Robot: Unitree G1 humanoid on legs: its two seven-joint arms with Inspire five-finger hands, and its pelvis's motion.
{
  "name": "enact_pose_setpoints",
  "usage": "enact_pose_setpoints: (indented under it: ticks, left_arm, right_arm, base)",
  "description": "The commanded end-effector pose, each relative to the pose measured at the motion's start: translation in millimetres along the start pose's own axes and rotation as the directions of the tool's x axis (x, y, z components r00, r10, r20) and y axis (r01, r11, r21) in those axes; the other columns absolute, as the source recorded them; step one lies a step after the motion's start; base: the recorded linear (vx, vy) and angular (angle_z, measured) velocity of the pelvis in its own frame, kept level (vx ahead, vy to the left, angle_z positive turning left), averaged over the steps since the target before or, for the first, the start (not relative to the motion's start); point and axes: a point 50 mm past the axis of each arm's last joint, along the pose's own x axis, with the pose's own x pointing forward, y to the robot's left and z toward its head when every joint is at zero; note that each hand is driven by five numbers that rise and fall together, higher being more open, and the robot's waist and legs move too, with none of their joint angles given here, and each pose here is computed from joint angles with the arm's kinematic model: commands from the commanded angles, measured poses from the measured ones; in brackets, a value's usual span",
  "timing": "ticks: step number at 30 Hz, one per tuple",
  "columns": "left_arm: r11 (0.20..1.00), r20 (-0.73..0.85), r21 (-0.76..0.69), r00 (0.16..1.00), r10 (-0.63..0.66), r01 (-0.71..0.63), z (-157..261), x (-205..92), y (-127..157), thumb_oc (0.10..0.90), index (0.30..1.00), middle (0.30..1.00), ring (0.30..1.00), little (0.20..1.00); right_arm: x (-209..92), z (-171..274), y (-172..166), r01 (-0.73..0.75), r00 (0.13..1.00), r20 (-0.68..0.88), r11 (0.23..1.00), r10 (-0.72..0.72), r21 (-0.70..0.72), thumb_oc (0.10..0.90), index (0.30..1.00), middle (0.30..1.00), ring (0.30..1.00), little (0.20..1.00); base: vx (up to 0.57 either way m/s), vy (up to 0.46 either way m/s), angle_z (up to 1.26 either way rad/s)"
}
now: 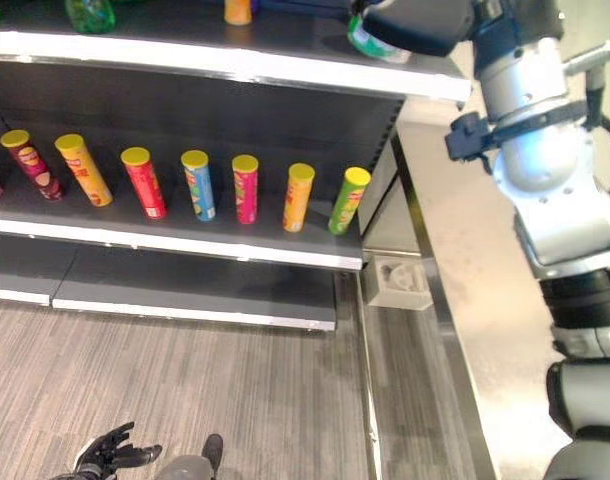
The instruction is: Put the goods on the table back onto the shelves and tidy them up.
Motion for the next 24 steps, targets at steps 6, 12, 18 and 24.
enact_pose_setpoints:
  ticks: [6,12,18,24]
  left_arm:
    - [0.999,0.149,0.04,0.988,0.027,-0.033,36,-1,24,0.8,0.9,0.9,0.9,0.9]
    - [1.0,0.136,-0.002,0.991,0.001,-0.001,30,-2,13,0.8,0.9,0.9,0.9,0.9]
    - [0.998,0.17,-0.005,0.983,0.066,-0.066,39,-2,25,0.8,0.9,0.9,0.9,0.9]
    - [0.995,0.183,-0.054,0.978,0.098,-0.089,41,-3,30,0.8,0.9,0.9,0.9,0.9]
  right_arm:
    - [33,40,-35,0.113,0.983,0.139,0.993,-0.117,0.042,0.4,0.3,0.3,0.3,0.3]
    - [43,35,-68,0.188,0.98,0.072,0.982,-0.188,0.0,0.4,0.3,0.3,0.3,0.3]
    - [34,20,-77,0.286,0.958,0.017,0.958,-0.286,0.015,0.4,0.3,0.3,0.3,0.3]
    - [38,16,-73,0.281,0.96,-0.002,0.96,-0.281,0.004,0.4,0.3,0.3,0.3,0.3]
  base:
    - [-0.01,0.04,0.3]
    - [0.17,-0.001,0.78]
    - [0.22,0.447,-0.5]
    - [0.02,0.069,0.04]
